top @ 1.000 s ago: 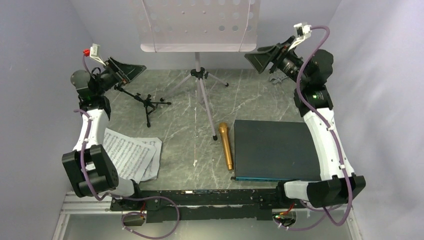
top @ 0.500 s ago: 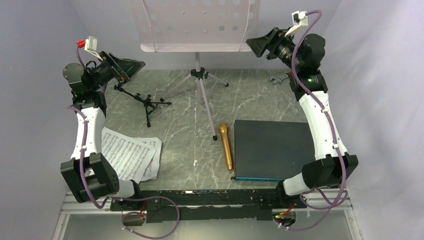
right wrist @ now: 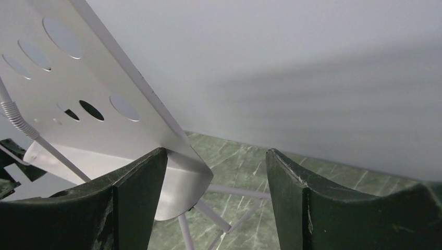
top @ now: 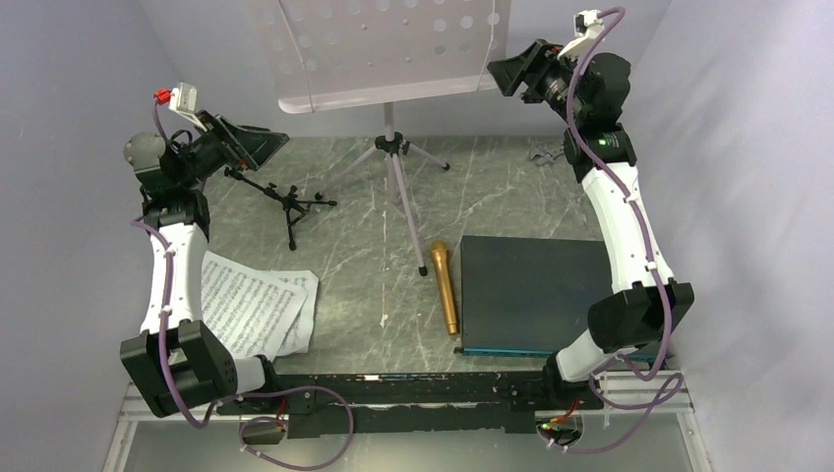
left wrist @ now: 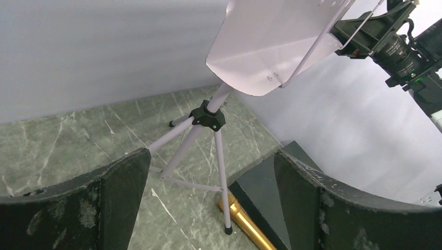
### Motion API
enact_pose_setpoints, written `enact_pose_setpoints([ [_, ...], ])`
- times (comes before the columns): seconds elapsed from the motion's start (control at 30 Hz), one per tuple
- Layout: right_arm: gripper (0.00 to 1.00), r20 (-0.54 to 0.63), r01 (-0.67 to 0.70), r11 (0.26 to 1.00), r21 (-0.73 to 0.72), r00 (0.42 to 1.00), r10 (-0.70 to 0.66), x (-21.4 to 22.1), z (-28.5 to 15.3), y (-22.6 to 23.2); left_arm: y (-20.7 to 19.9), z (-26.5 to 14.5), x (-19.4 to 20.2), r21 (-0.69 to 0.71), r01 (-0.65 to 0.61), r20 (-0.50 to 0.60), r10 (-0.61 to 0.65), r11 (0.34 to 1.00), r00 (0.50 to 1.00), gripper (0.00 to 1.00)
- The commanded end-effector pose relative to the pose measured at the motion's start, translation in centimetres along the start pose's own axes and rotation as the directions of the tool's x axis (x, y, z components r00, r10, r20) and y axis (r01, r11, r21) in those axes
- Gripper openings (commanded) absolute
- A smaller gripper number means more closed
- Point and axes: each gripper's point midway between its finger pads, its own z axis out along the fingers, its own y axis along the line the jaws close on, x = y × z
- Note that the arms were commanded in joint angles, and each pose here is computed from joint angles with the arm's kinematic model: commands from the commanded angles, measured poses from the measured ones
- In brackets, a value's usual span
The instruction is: Set up the instrument practice props
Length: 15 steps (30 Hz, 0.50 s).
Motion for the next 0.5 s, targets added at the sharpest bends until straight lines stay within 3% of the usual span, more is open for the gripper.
enact_pose_setpoints([
  [0.0,0.73,0.074,0.029,0.999,0.035,0.997,-0.032,-2.5,0.0,-0.3,-0.8,-0.4,-0.6,0.006,-0.056,0.019,0.056,0.998,0.998,0.94],
  [0.23,0.79,0.058,0.043,0.999,0.014,0.997,-0.043,-2.2,-0.3,0.2,-0.3,-0.6,-0.3,-0.02,-0.053,0.023,0.053,0.998,0.998,0.94],
  [0.47,0.91,0.065,0.073,0.996,0.049,0.995,-0.077,-2.2,-4.8,1.1,0.3,-0.8,-0.3,-0.066,-0.052,0.036,0.055,0.996,0.998,0.94],
])
